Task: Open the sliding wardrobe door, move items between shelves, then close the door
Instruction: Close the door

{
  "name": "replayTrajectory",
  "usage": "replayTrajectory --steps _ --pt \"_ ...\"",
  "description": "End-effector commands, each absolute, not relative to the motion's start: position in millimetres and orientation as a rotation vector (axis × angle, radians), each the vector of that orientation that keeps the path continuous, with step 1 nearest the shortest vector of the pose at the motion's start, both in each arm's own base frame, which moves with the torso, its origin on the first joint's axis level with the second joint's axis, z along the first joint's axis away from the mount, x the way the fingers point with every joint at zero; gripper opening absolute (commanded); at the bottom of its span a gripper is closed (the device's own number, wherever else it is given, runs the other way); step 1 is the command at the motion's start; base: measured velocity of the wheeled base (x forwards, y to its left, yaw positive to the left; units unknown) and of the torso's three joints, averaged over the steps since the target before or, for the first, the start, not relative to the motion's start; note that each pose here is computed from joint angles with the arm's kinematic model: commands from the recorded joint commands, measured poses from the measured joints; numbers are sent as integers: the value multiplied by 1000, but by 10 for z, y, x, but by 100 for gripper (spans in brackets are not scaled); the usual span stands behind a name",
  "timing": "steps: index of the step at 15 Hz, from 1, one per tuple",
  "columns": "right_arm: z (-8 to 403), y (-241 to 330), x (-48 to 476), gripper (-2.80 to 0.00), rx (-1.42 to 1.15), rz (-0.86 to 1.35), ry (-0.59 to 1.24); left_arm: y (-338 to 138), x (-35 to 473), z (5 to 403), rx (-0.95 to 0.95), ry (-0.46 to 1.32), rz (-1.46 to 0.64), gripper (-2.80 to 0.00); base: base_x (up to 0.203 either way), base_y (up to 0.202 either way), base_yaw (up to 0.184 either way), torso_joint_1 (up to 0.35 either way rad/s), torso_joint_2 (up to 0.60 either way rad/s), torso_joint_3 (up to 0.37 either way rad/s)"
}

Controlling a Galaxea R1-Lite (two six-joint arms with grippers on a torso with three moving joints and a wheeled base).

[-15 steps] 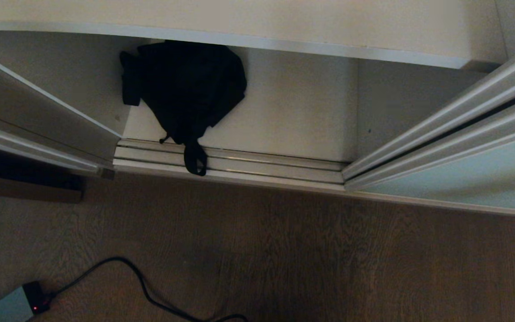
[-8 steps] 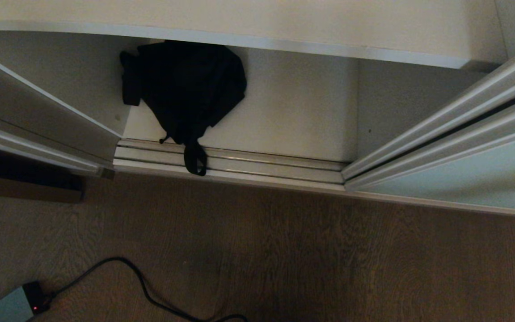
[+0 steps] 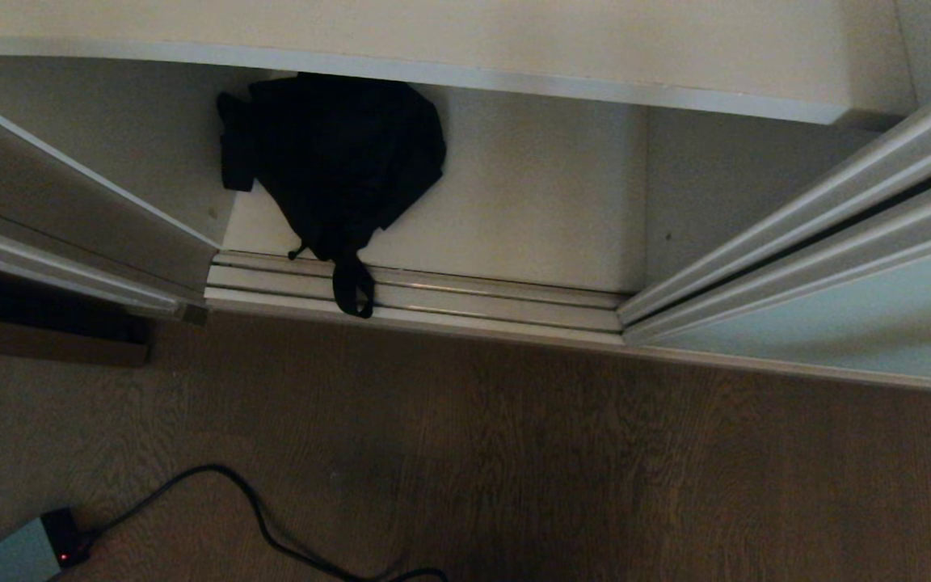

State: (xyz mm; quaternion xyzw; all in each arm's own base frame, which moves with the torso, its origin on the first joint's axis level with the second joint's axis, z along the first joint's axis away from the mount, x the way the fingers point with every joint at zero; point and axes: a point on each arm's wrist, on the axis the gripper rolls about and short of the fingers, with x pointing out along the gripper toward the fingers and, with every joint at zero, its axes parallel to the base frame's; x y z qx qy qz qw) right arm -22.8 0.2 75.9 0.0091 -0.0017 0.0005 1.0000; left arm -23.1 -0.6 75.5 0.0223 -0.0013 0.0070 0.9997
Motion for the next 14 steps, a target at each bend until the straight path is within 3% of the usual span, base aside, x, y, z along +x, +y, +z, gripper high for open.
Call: replayTrajectory --steps 1,7,14 --pt "756 2 -228 -280 18 2 -5 -5 -227 756 11 0 20 -280 0 0 0 0 0 0" --pt "755 2 -228 -280 18 2 -5 -5 -227 755 8 1 21 -280 0 0 0 0 1 24" --pt "755 2 -228 -280 18 2 -5 -5 -227 758 9 -1 21 -280 0 0 0 2 3 184"
